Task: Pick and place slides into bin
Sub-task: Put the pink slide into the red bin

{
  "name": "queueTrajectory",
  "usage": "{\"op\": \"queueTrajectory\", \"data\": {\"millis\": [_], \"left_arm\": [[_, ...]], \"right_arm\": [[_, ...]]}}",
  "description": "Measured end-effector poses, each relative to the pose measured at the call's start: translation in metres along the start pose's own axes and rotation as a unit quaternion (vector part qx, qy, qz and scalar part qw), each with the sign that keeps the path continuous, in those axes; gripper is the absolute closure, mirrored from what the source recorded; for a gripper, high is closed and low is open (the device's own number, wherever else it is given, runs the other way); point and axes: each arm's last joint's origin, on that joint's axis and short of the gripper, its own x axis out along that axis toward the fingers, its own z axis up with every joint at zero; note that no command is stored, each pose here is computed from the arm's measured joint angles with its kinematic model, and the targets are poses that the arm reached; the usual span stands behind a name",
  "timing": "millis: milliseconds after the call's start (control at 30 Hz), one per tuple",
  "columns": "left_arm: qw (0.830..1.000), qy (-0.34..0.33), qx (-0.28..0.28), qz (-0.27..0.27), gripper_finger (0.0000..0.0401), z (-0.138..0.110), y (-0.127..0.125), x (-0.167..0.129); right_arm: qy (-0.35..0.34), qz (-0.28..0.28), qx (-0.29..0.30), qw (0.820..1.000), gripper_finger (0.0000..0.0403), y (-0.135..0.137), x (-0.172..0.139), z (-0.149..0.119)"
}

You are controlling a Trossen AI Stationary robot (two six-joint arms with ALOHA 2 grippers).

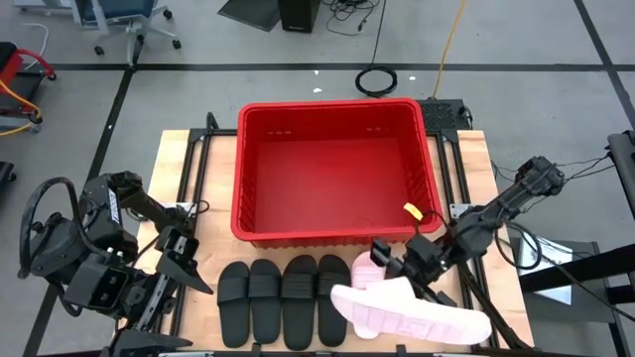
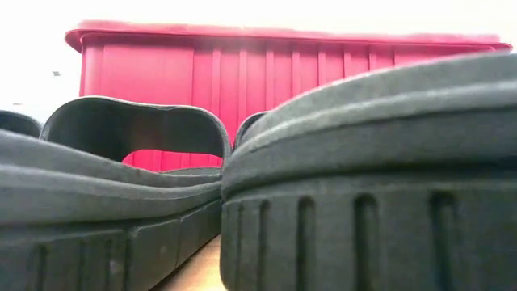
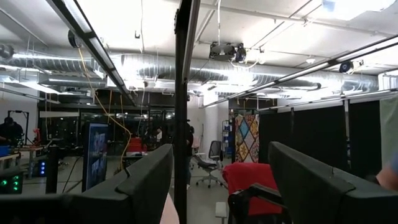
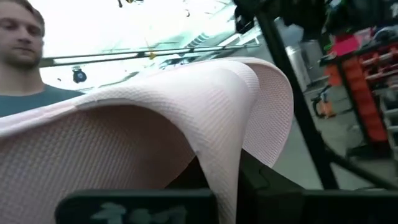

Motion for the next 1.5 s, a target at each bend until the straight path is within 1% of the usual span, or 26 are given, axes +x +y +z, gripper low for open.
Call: {"op": "queueTrajectory", "data": {"millis": [133, 233, 367, 467, 600, 767, 867, 1000, 1067, 1200, 1333, 1400, 1500], "left_arm": [[1.000, 0.000, 0.000, 0.000, 0.0128, 0.000, 0.000, 0.000], [1.000, -0.003, -0.002, 0.001, 0.0128, 0.002, 0.001, -0.001], [1.000, -0.005, -0.002, 0.002, 0.0128, 0.004, 0.003, -0.002], [1.000, -0.005, -0.001, 0.002, 0.0128, 0.004, 0.003, -0.002], [1.000, -0.005, 0.000, 0.002, 0.0128, 0.004, 0.003, -0.002], [1.000, -0.004, 0.002, 0.001, 0.0128, 0.004, 0.003, -0.002], [1.000, -0.004, 0.006, 0.001, 0.0128, 0.004, 0.003, -0.002], [1.000, -0.004, 0.007, 0.002, 0.0128, 0.005, 0.003, -0.002], [1.000, -0.004, 0.009, 0.005, 0.0128, 0.006, 0.004, -0.003], [1.000, -0.002, 0.011, 0.017, 0.0128, 0.009, 0.007, -0.004], [0.999, 0.001, 0.009, 0.032, 0.0128, 0.012, 0.011, -0.006], [0.999, 0.001, 0.009, 0.032, 0.0128, 0.013, 0.012, -0.007], [0.999, 0.004, 0.016, 0.030, 0.0128, 0.013, 0.012, -0.007]], "right_arm": [[-0.007, 0.006, -0.037, 0.999, 0.0399, 0.003, 0.005, 0.029], [-0.011, 0.000, -0.085, 0.996, 0.0399, 0.009, 0.007, 0.055], [-0.020, -0.015, -0.142, 0.990, 0.0399, 0.016, 0.006, 0.089], [-0.020, -0.033, -0.174, 0.984, 0.0399, 0.018, 0.002, 0.112], [-0.020, -0.079, -0.215, 0.973, 0.0399, 0.018, -0.006, 0.141], [-0.014, -0.162, -0.264, 0.951, 0.0399, 0.017, -0.021, 0.171], [-0.019, -0.217, -0.289, 0.932, 0.0399, 0.016, -0.027, 0.183], [-0.013, -0.292, -0.322, 0.900, 0.0399, 0.012, -0.036, 0.193], [0.000, -0.336, -0.338, 0.879, 0.0399, 0.007, -0.039, 0.195], [0.040, -0.427, -0.361, 0.828, 0.0399, -0.007, -0.046, 0.194], [0.085, -0.496, -0.372, 0.780, 0.0399, -0.020, -0.055, 0.192], [0.103, -0.521, -0.371, 0.762, 0.0399, -0.027, -0.060, 0.192], [0.131, -0.545, -0.369, 0.741, 0.0399, -0.038, -0.067, 0.193]]}}
